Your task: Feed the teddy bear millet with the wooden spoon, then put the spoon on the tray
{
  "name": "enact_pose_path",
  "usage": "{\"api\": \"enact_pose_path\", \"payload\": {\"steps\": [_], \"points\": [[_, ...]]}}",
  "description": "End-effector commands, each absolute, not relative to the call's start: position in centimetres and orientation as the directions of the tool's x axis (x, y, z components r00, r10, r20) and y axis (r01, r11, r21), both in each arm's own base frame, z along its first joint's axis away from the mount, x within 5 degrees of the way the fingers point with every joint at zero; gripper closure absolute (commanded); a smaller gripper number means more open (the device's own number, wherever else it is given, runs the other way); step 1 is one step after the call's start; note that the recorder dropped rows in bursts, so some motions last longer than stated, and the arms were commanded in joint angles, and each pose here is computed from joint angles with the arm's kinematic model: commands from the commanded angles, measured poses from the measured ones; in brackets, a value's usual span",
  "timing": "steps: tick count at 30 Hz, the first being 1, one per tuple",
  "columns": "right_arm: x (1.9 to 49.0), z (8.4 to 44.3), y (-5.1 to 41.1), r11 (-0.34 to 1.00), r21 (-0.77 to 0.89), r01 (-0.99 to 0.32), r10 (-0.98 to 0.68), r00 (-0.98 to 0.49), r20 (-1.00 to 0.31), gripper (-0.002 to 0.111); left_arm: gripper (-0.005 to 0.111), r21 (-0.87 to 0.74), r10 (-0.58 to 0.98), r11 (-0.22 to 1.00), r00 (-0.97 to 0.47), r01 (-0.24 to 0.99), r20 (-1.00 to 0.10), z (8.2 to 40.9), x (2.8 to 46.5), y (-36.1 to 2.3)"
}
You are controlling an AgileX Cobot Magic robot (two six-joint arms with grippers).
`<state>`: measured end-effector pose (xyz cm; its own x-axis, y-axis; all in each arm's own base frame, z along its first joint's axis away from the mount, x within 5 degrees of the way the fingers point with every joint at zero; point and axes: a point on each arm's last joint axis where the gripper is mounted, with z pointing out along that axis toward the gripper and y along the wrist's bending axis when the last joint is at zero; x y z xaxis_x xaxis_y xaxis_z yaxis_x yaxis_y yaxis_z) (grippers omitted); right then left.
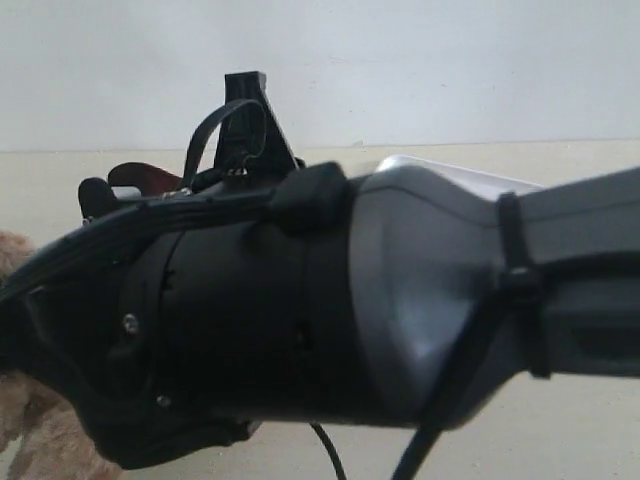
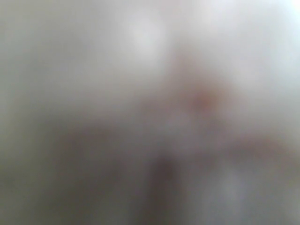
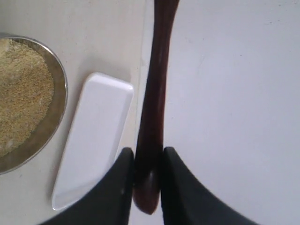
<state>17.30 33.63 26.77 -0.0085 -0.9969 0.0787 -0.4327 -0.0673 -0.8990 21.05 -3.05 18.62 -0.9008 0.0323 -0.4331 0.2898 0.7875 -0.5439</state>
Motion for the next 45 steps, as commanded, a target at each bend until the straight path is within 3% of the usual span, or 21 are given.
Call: {"api": "enact_pose_path", "payload": {"steps": [1,7,12,20,27,38,45], "points": [[17.3,27.2,33.3,-0.056,-0.900,-0.432,-0.997,-0.015,0.069,0.099,0.101,-0.556,0.026,0.779,-0.901,0.290,-0.433,18.7,21.1,-3.1],[17.5,26.2,33.8,-0.134,-0.899,-0.417,-0.990,0.010,0.142,0.099,0.101,-0.556,0.026,0.779,-0.901,0.290,-0.433,18.7,21.1,-3.1],[17.2,26.1,33.9,-0.100,-0.896,-0.432,-0.994,0.000,0.111,0.099,0.101,-0.556,0.026,0.779,-0.901,0.290,-0.433,18.7,21.1,-3.1],[20.3,26.2,29.0,0.112,-0.789,-0.604,-0.974,-0.226,0.035,0.099,0.101,-0.556,0.026,0.779,-0.901,0.290,-0.433,18.7,21.1,-3.1],[22.0,24.5,26.1,0.205,-0.594,-0.778,-0.941,-0.324,0.100,0.099,0.101,-0.556,0.026,0.779,-0.901,0.290,-0.433,18.7,21.1,-3.1],[22.9,21.5,22.6,0.046,-0.636,-0.770,-0.906,-0.301,0.299,0.099,0.101,-0.556,0.026,0.779,-0.901,0.290,-0.433,18.7,21.1,-3.1],[23.1,20.4,24.2,-0.191,-0.669,-0.718,-0.888,-0.164,0.430,0.099,0.101,-0.556,0.026,0.779,-0.901,0.290,-0.433,18.7,21.1,-3.1]]}}
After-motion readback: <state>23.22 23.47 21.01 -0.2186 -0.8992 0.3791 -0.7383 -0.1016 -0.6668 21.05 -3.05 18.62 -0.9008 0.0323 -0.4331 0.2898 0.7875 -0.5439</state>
